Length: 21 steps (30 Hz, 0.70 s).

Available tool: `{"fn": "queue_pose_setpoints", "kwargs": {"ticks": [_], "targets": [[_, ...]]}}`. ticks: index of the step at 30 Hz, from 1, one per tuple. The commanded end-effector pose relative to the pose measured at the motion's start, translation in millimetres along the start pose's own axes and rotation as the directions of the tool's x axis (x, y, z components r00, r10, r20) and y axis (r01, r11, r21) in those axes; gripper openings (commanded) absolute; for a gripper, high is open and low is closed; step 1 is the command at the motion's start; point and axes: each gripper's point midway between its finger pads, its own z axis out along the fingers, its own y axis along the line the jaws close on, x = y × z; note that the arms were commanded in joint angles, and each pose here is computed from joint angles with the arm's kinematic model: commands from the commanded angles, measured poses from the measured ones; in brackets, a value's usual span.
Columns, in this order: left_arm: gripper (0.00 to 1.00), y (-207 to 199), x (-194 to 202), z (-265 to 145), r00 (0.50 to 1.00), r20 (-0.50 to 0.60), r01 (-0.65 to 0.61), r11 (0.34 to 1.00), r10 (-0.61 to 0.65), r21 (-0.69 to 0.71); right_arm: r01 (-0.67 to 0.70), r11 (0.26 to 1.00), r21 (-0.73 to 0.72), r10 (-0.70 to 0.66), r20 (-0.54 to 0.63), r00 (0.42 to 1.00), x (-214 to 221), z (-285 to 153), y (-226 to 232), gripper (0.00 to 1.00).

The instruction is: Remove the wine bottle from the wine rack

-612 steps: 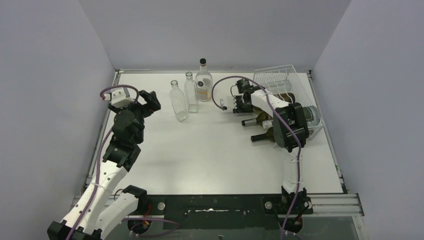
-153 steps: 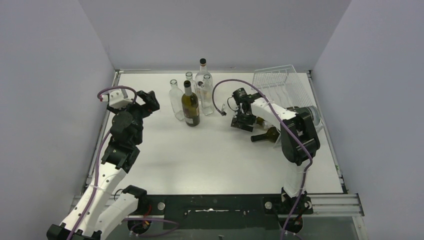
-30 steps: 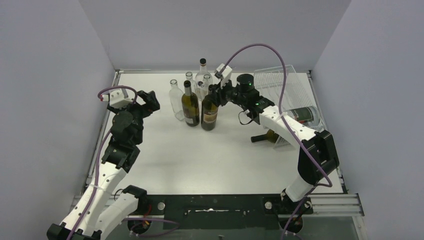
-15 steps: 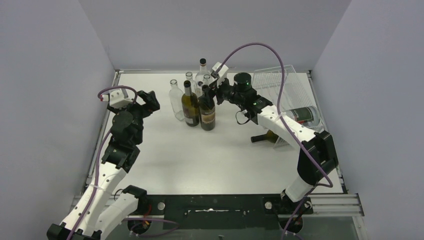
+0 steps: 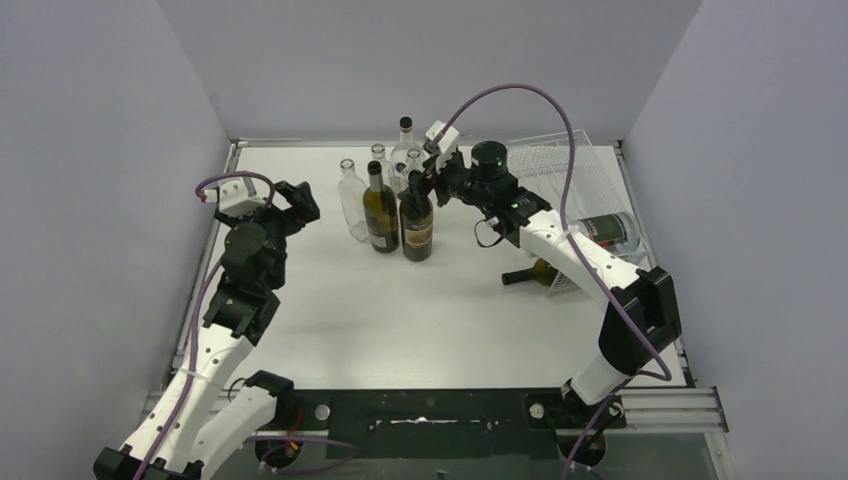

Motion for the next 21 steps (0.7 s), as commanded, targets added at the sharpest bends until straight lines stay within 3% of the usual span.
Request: {"fn": "queue_pose_setpoints", "kwargs": {"ticks": [1, 9, 21], "targets": [[0.9, -8.9, -16.5, 1.3, 0.998, 0.051, 0.034, 0.999, -0.036, 0.031, 0.093, 0.995, 0.03, -0.096, 0.13, 0.987, -64.1, -30.1, 3.0, 0.9], [0.9, -8.7, -16.7, 1.7, 0.998, 0.051, 0.033, 0.999, -0.035, 0.031, 0.203, 0.979, 0.022, -0.204, 0.066, 0.977, -56.1, -65.2, 20.3, 0.96], [0.9, -8.2, -12.9, 4.1, 0.999, 0.041, 0.031, 0.999, -0.032, 0.028, 0.266, 0.961, 0.071, -0.24, -0.26, 0.935, 38.4, -138.9, 23.6, 0.96]]}}
